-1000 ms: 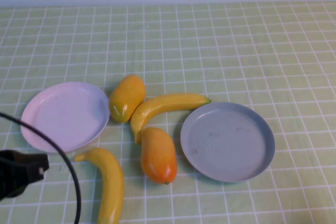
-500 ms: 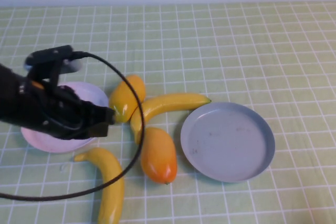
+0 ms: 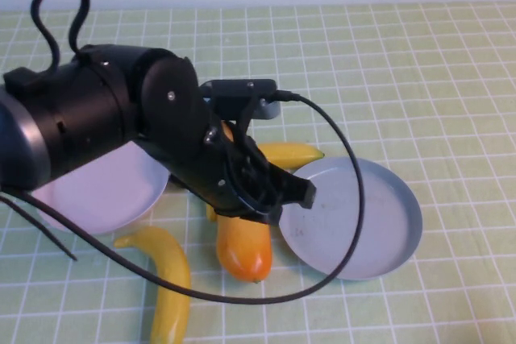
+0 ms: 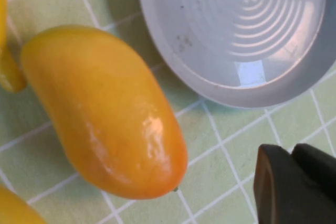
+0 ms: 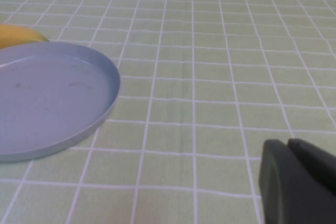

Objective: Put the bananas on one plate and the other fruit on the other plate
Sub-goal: Put one type of fruit in the left plate

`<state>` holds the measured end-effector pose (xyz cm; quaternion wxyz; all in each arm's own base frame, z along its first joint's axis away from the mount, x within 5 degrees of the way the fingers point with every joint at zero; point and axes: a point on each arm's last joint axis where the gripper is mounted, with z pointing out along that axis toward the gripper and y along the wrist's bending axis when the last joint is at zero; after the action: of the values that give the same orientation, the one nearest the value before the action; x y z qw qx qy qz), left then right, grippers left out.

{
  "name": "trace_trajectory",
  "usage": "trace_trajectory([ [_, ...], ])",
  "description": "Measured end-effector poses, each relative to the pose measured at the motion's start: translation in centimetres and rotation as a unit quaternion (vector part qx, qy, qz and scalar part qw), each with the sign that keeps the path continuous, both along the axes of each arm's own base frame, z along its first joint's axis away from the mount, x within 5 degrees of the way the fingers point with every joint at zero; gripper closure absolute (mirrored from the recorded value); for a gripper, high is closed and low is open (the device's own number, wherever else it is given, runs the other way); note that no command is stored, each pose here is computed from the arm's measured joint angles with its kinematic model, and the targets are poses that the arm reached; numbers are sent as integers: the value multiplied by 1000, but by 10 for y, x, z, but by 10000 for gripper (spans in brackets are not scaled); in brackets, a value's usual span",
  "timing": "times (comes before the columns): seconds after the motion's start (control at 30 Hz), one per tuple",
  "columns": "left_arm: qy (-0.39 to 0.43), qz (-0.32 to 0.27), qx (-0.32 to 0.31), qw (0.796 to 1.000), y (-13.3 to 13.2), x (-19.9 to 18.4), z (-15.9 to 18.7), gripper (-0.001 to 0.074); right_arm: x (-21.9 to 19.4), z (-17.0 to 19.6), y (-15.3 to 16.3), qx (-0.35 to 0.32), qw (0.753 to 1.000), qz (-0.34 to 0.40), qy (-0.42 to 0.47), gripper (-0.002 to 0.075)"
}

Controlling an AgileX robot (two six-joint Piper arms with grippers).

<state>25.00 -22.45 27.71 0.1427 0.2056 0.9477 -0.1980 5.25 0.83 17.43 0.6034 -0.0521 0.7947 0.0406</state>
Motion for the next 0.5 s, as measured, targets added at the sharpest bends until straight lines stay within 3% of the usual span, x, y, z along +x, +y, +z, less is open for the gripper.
trace_trajectory([
  [0.1,-3,-16,3,1000,-8,-3,5,649,0,0,0,0,1000,0,0,741],
  [0.2,-7,-25,23,999,-9,1,4,461,0,0,0,0,1000,0,0,741],
  [0.3,-6,-10,45,999,-9,6,-3,224,0,0,0,0,1000,0,0,741],
  [0.37,-2,4,53,999,-9,10,-9,132,0,0,0,0,1000,0,0,741],
  [0.5,-1,36,64,997,-12,18,-22,71,0,0,0,1,1000,0,0,741],
])
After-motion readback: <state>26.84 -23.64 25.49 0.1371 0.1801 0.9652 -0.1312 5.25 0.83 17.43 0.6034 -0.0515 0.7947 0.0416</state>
